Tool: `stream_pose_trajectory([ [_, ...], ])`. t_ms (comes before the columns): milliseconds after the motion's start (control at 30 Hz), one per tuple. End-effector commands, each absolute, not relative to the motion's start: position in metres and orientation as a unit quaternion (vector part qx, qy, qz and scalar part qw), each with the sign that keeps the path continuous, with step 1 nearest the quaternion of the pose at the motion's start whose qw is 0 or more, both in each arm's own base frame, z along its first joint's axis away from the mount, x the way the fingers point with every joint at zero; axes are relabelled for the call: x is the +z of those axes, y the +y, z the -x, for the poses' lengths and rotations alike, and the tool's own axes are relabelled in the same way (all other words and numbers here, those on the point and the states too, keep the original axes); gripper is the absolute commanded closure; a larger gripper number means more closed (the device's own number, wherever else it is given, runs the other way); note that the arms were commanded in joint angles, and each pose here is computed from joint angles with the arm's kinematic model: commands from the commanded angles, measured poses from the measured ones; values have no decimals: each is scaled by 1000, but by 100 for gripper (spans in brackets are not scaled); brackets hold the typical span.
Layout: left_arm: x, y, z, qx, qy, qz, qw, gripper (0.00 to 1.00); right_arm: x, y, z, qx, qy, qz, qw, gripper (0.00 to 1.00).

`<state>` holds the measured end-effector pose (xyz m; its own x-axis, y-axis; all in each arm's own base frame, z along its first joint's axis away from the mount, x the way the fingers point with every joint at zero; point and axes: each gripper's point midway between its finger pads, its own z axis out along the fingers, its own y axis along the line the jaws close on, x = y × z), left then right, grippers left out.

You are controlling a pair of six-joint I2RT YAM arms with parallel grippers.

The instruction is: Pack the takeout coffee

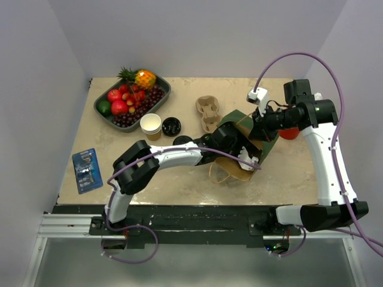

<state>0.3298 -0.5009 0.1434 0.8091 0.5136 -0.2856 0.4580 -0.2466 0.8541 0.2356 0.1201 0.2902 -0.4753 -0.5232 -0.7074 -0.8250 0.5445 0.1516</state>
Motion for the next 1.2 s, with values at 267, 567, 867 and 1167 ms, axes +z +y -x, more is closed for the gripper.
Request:
stream_pose_trajectory([
  [267, 216, -499, -335, 23, 277, -691, 667, 100, 307, 131, -220, 290, 816, 402, 298, 100],
  [567, 217, -494, -332, 36, 257, -694, 671, 98, 315, 135, -227, 294, 811, 403, 306, 100],
  [867, 222, -477, -334, 47, 287, -685, 667, 64, 315, 130, -233, 275, 817, 402, 310, 100],
  [1167, 218, -463, -329, 12, 362, -680, 638, 46, 305, 113, -247, 224, 840, 394, 299, 100],
])
